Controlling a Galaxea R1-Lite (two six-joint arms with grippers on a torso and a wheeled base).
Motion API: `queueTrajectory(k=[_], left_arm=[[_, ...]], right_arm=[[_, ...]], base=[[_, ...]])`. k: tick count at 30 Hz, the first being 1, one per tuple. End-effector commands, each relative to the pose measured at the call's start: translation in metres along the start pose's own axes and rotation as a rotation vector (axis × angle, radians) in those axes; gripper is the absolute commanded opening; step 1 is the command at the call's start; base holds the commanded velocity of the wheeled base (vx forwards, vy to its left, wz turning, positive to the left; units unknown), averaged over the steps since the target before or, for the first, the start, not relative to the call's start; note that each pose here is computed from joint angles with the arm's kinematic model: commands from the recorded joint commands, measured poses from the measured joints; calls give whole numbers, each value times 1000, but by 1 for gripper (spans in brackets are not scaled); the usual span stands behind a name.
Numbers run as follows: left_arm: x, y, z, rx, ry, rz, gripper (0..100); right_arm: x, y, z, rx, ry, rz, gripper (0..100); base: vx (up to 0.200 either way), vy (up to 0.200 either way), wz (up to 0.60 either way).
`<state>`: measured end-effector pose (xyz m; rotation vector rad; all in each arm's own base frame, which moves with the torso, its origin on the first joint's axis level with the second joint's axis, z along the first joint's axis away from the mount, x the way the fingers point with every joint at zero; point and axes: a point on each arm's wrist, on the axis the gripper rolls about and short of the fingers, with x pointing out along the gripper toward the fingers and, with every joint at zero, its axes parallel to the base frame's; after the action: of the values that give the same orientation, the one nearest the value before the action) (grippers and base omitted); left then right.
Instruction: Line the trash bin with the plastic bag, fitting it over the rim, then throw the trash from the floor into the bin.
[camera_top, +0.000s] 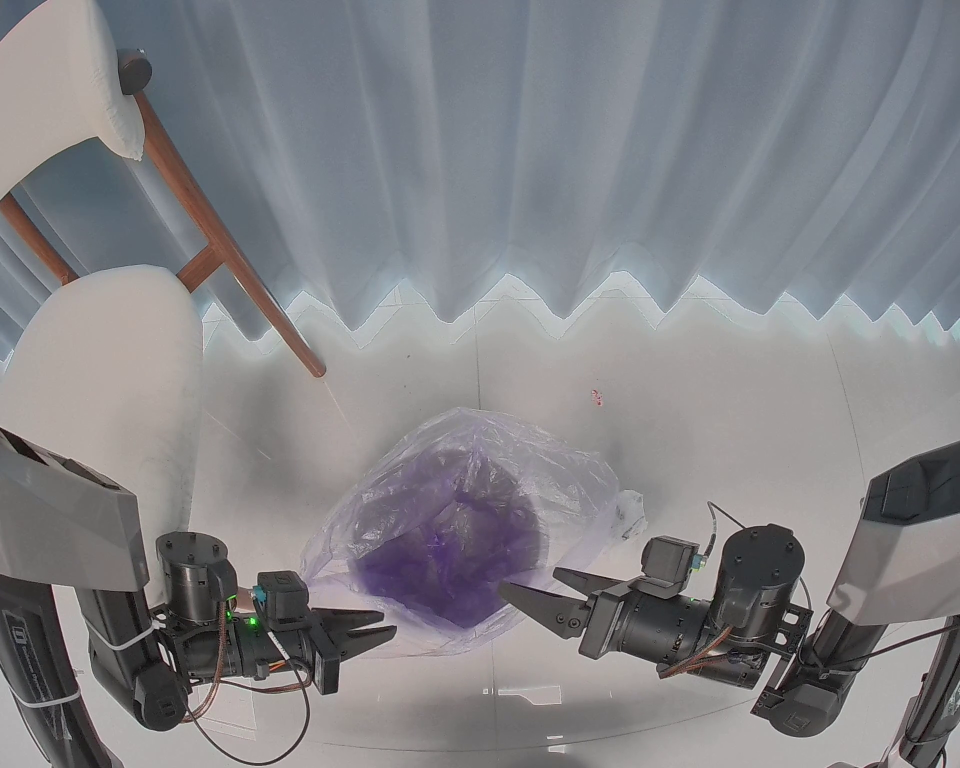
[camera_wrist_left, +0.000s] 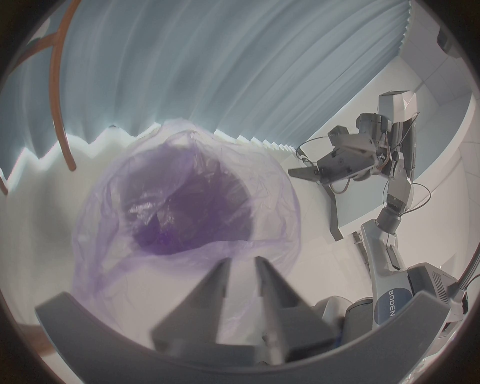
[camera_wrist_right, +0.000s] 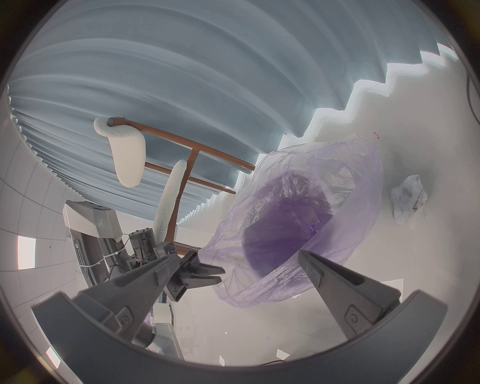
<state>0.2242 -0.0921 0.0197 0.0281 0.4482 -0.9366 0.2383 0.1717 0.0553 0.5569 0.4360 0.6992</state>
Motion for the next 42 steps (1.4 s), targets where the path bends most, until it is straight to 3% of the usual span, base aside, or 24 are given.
queueTrajectory(k=[1, 6, 9, 15, 20, 27, 42], left_arm=[[-8, 2, 16, 50, -71, 11, 100], [7, 12, 48, 218, -194, 19, 100], [20, 17, 60, 263, -239, 10, 100], [45, 11, 55, 397, -229, -88, 100], [50, -5, 48, 424, -201, -146, 100], [33, -19, 24, 395, -95, -191, 100], [45, -9, 12, 380, -50, -183, 100]], right_arm=[[-2, 5, 5, -10, -29, 23, 100], [-7, 9, 16, -10, -67, 36, 100], [-7, 9, 16, -10, -69, 36, 100], [-8, 9, 17, -11, -73, 38, 100], [-7, 10, 18, -12, -75, 40, 100], [-6, 6, 17, -8, -73, 29, 100], [-6, 6, 18, -9, -74, 30, 100]], base=[[0, 0, 0], [0, 0, 0], [0, 0, 0], [0, 0, 0], [0, 0, 0], [0, 0, 0], [0, 0, 0]])
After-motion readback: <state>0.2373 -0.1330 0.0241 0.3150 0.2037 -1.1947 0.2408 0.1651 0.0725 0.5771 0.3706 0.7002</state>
